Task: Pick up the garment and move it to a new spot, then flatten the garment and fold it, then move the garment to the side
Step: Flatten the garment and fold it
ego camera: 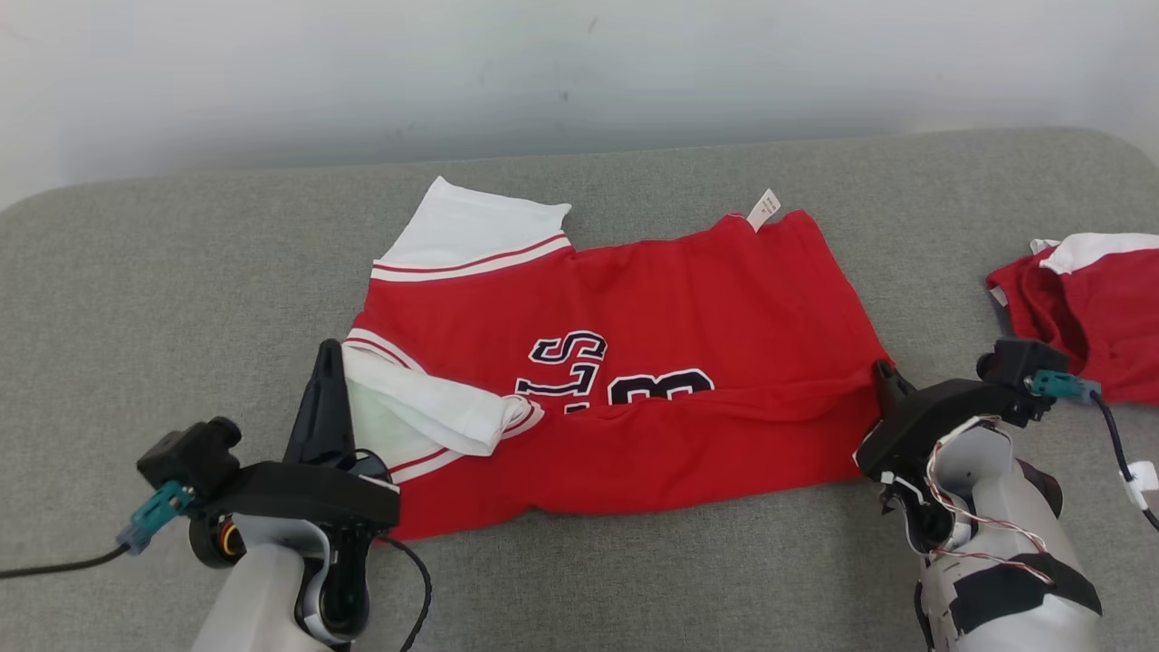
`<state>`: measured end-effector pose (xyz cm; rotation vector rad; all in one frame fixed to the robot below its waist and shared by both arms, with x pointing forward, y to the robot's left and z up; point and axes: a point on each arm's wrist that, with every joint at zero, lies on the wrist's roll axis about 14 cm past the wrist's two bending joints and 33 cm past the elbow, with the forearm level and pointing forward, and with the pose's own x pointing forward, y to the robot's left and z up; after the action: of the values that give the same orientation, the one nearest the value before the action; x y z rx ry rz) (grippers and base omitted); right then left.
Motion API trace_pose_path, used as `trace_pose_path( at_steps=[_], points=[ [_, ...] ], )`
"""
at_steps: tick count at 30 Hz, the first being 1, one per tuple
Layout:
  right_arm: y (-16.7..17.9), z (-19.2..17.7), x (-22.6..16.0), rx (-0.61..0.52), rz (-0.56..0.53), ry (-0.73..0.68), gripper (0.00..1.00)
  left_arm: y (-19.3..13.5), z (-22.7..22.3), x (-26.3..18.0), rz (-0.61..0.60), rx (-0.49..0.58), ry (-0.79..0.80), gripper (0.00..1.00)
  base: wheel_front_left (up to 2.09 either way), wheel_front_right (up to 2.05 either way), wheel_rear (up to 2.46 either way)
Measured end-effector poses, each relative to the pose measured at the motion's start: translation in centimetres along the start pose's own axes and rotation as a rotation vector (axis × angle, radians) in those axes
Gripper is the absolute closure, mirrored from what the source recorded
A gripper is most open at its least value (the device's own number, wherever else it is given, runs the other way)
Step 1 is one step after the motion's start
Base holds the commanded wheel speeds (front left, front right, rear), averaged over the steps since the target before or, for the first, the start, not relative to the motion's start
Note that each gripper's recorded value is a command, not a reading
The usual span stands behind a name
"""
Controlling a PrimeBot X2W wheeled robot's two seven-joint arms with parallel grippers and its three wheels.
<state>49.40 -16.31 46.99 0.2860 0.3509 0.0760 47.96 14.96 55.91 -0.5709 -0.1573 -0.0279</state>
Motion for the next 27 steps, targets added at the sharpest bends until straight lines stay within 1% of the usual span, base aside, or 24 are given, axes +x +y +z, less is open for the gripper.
trace_pose_path(
  at_steps=[6,7,8,9,10,11,14,19,23,27],
  points=[
    [0.8,0.0,0.7,-0.047,0.015,0.009,1.00,-0.5,-0.9,0.6,-0.017,0.028,0.030,1.00,0.00,0.00,0.00],
    [0.8,0.2,0.9,-0.054,0.016,0.008,1.00,-0.4,-1.1,0.6,-0.013,0.031,0.035,0.96,0.00,0.00,0.00],
    [0.8,0.4,1.0,-0.062,0.015,0.005,1.00,-0.2,-1.4,0.6,-0.005,0.038,0.042,0.56,0.00,0.00,0.00],
    [0.8,0.5,1.1,-0.066,0.012,0.004,1.00,0.0,-1.6,0.6,0.000,0.045,0.049,0.00,0.00,0.00,0.00],
    [0.7,0.8,1.3,-0.060,0.007,-0.008,1.00,0.2,-1.8,0.5,0.008,0.047,0.054,0.00,0.00,0.00,0.00],
    [0.7,1.0,1.4,-0.065,0.007,-0.018,0.00,0.4,-1.8,0.5,0.016,0.049,0.056,0.00,0.00,0.00,0.00],
    [1.1,1.3,1.7,-0.067,0.015,-0.033,0.00,0.8,-1.8,0.4,0.028,0.050,0.057,0.00,0.00,0.00,0.00],
    [0.7,1.4,1.8,-0.048,0.003,-0.061,0.00,1.7,-0.5,0.2,0.049,0.070,0.019,0.00,0.00,0.00,0.00],
    [0.2,0.2,0.9,-0.080,-0.010,-0.037,0.00,3.4,-2.8,-2.6,0.082,0.143,0.090,0.00,0.00,0.00,0.00],
    [-0.3,-0.6,-0.3,-0.141,-0.025,-0.012,0.00,4.5,-5.3,-5.5,0.104,0.200,0.179,0.00,0.00,0.00,0.00]
  ],
)
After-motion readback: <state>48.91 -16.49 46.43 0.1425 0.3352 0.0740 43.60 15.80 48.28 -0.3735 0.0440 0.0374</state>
